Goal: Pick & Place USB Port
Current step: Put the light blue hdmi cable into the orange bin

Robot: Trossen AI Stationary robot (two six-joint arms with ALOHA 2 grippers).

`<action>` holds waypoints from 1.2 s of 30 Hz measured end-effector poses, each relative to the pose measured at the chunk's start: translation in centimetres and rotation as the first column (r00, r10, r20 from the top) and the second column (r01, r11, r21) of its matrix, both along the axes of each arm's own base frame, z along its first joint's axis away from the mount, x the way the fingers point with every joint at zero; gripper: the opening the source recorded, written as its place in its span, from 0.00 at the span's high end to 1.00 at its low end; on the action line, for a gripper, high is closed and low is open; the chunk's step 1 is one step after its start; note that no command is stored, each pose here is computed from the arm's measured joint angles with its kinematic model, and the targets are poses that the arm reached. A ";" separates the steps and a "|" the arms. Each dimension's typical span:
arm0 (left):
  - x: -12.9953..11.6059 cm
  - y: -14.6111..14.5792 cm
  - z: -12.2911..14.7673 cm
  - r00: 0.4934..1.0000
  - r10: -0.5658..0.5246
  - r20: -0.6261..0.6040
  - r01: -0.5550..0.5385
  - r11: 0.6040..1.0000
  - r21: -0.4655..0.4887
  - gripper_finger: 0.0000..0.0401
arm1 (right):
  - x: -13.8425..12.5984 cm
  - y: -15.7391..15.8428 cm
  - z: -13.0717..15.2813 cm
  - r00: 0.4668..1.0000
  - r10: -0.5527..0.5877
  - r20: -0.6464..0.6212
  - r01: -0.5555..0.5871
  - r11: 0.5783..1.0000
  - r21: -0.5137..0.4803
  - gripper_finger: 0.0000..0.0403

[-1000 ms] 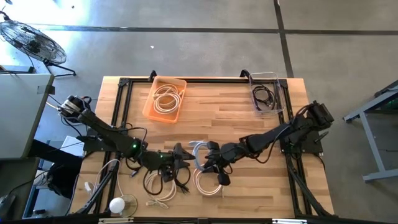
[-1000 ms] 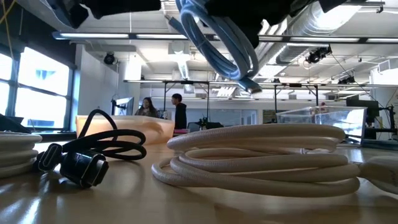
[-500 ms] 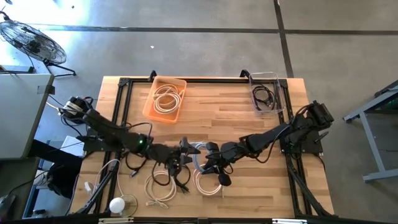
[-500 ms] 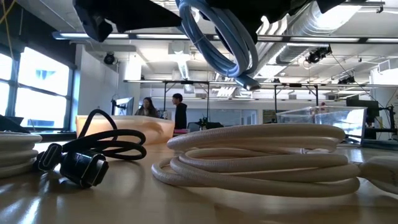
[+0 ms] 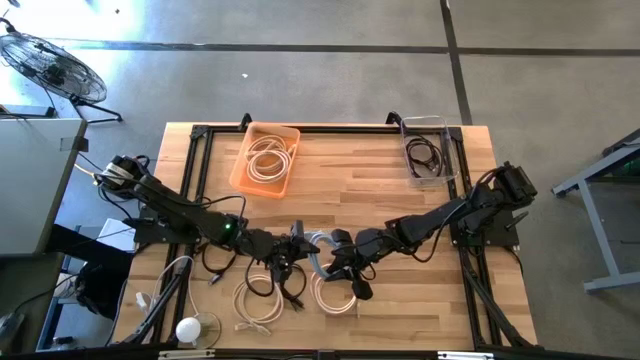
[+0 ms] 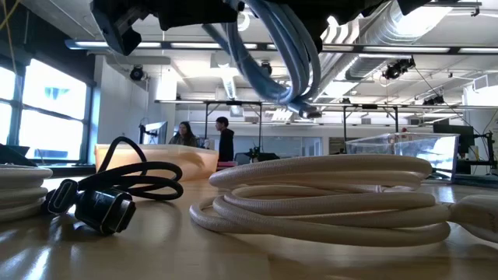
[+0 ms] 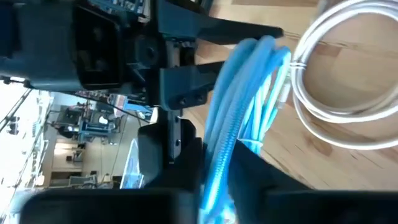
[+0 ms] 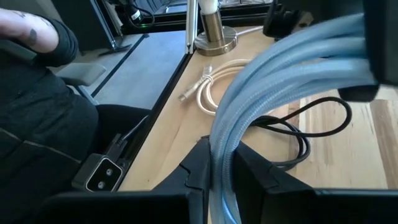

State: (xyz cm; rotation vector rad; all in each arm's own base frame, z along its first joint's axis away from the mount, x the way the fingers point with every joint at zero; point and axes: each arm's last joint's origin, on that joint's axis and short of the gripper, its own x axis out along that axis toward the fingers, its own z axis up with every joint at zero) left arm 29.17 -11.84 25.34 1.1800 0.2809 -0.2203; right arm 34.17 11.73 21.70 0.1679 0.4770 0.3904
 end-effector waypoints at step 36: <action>-5.3 -3.0 0.0 0.929 0.368 0.035 -0.335 0.798 0.501 0.91 | -0.2 -0.1 -0.4 0.994 -0.109 -0.017 0.107 0.991 -0.076 0.54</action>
